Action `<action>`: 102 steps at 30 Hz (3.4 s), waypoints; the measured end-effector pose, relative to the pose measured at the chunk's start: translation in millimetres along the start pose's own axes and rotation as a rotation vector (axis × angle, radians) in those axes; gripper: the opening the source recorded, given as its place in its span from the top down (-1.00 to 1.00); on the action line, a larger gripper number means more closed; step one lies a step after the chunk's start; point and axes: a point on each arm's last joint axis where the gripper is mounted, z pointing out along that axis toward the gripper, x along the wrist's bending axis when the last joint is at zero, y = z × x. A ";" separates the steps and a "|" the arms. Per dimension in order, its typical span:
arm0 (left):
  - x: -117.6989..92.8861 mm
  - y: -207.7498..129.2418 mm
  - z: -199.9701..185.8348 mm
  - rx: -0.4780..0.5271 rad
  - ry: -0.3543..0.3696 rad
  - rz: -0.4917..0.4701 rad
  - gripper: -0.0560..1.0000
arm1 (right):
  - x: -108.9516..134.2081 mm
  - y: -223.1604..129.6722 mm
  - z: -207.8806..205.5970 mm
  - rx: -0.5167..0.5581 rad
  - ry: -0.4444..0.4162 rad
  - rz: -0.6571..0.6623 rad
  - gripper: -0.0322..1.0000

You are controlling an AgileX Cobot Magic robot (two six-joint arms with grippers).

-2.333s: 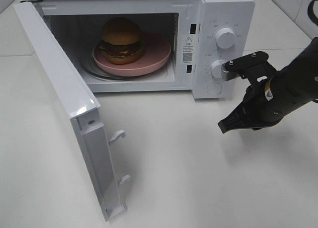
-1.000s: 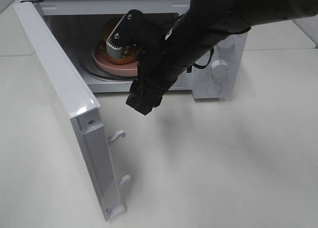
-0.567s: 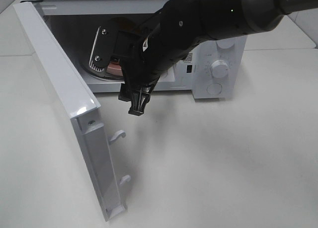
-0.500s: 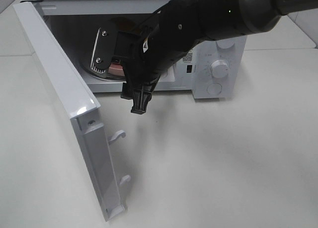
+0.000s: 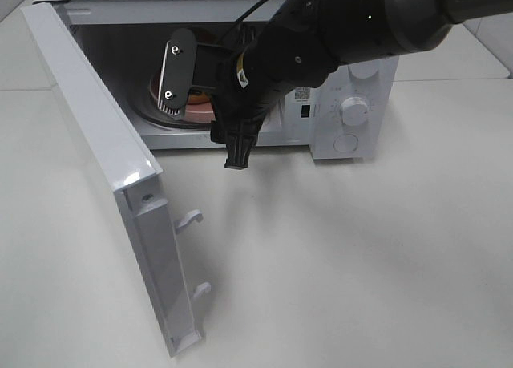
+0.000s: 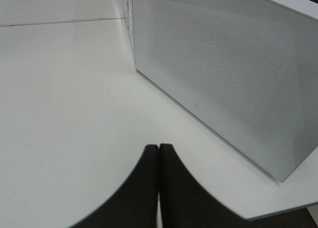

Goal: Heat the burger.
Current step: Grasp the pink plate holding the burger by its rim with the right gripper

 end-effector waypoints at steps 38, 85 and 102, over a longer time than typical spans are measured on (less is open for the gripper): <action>0.0 0.0 0.0 0.000 0.000 0.000 0.89 | -2.1 1.3 62.5 0.062 -0.031 -0.012 -0.33; 0.0 0.0 0.0 0.000 0.000 0.000 0.89 | 0.5 -23.4 103.7 0.089 -0.030 0.009 0.07; 0.0 0.0 0.0 0.000 0.000 0.000 0.89 | 1.3 -17.6 98.9 0.105 -0.026 -0.002 0.52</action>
